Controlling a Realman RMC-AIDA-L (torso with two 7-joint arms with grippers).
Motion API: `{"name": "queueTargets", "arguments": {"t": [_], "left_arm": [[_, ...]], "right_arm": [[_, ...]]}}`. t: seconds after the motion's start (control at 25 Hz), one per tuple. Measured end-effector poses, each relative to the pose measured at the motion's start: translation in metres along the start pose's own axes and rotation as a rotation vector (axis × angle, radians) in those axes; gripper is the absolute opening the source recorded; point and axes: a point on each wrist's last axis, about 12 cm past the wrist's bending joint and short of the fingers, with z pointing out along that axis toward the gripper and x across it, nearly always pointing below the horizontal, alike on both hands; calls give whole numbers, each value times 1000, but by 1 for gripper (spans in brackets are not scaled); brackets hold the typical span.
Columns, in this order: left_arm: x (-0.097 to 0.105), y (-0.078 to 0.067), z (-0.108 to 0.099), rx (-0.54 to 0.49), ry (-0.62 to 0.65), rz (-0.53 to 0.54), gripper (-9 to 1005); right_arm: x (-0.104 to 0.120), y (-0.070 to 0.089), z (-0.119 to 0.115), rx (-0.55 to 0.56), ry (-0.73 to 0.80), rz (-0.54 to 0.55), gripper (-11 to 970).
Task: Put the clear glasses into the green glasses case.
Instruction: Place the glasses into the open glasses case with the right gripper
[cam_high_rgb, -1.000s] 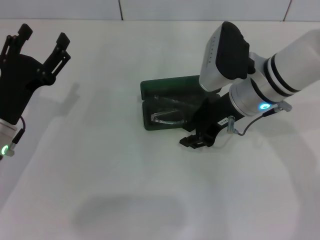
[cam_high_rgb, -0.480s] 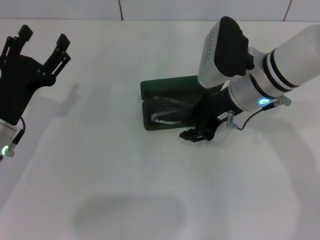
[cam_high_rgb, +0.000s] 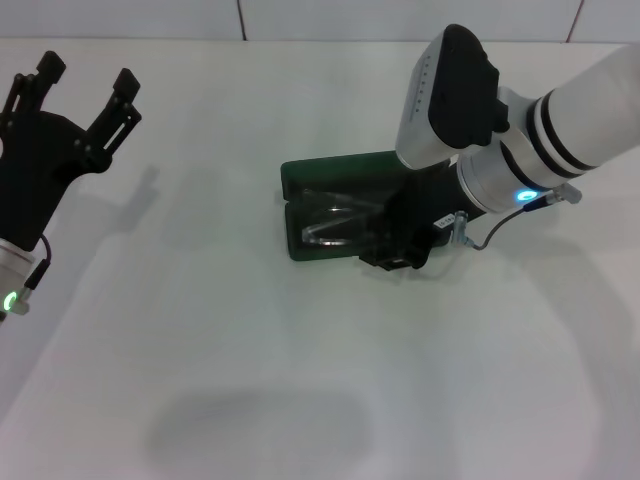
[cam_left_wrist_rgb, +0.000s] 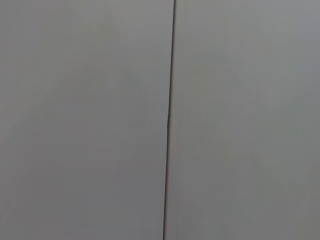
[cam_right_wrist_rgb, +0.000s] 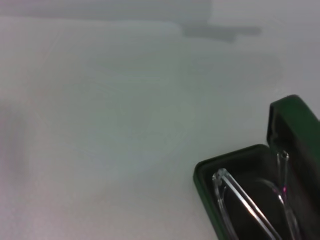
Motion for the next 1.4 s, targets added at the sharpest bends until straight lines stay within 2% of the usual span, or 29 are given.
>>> {"name": "queueTargets", "arguments": {"t": [0.28, 0.52, 0.68, 0.8, 0.96, 1.4], "left_arm": [[0, 0, 0, -3, -2, -1, 881], [0, 0, 1, -5, -2, 1, 881], [0, 1, 0, -7, -2, 2, 881], [0, 1, -1, -10, -1, 2, 881], [0, 1, -1, -9, 0, 1, 881], [-1, 1, 1, 0, -2, 3, 881]], "right_arm": [[1, -2, 1, 20, -12, 4, 438], [-3, 10, -7, -48, -15, -20, 441], [-3, 14, -18, -27, -51, -38, 443], [-1, 11, -27, 10, -74, -30, 444], [6, -1, -34, 85, -74, 17, 446], [6, -4, -29, 83, -62, 25, 451]]}}
